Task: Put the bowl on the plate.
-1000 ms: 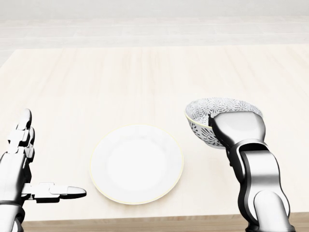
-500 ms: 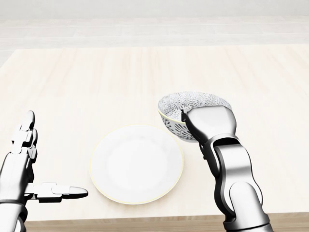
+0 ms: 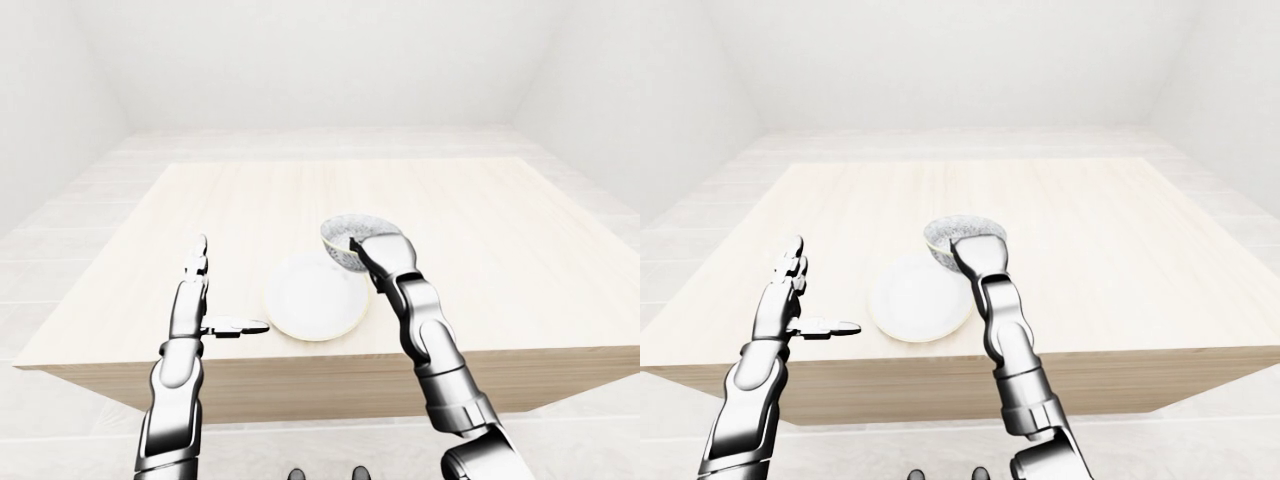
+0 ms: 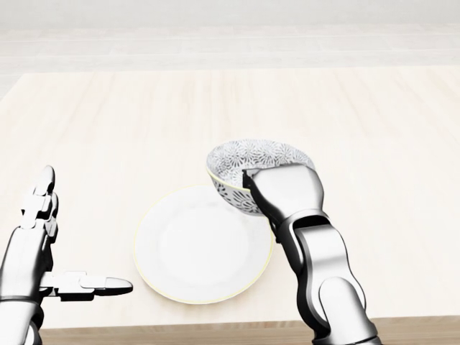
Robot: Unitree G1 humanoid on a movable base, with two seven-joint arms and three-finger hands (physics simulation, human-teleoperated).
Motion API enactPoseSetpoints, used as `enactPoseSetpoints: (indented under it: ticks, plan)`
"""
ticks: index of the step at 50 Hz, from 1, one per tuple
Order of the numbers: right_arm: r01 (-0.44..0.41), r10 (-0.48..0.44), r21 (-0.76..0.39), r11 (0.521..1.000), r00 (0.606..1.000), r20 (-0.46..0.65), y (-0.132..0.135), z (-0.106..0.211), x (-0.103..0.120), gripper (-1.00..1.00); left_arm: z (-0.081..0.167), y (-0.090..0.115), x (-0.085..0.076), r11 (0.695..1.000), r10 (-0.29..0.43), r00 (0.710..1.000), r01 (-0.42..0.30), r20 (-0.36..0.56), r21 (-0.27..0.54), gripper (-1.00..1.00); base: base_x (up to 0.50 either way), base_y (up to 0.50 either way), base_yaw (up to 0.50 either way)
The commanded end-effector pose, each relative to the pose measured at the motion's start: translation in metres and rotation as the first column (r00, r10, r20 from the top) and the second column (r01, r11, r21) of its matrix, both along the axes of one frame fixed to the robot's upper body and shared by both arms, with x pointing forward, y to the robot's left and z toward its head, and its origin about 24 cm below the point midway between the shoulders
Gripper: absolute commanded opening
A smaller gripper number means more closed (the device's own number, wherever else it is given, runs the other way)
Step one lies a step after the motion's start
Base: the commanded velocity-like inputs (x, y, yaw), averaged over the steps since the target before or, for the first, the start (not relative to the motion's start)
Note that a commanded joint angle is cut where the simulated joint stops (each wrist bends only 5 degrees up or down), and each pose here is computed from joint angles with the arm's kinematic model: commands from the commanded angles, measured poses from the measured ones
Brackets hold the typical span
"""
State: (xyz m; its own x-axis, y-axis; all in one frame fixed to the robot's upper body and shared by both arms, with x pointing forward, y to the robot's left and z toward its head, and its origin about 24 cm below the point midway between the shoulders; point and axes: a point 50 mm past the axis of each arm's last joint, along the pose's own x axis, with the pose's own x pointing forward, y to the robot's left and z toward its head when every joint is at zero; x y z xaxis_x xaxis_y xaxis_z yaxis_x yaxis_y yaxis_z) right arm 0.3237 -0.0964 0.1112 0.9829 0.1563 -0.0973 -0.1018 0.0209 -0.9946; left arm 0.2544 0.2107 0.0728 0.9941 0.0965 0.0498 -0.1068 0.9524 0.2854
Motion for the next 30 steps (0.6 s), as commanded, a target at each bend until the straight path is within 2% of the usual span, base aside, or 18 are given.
enactPoseSetpoints:
  ticks: [1,19,30]
  plan:
    - [-0.03,0.027,0.034,0.999,0.998,0.062,0.011,0.001,-0.004,-0.55,-0.001,0.0,0.0,1.0,0.001,1.0,-0.001,-0.005,0.001,1.0,0.0,0.0,0.0]
    - [-0.077,0.069,0.119,0.99,0.995,0.066,0.028,-0.007,-0.008,-0.56,-0.004,0.001,0.002,1.0,0.004,1.0,-0.004,-0.019,0.001,1.0,0.0,0.0,0.0]
    - [-0.105,0.092,0.148,0.983,0.992,0.089,0.036,-0.005,-0.016,-0.69,0.001,0.003,0.001,1.0,0.005,1.0,-0.005,0.003,0.0,1.0,0.0,0.0,0.0]
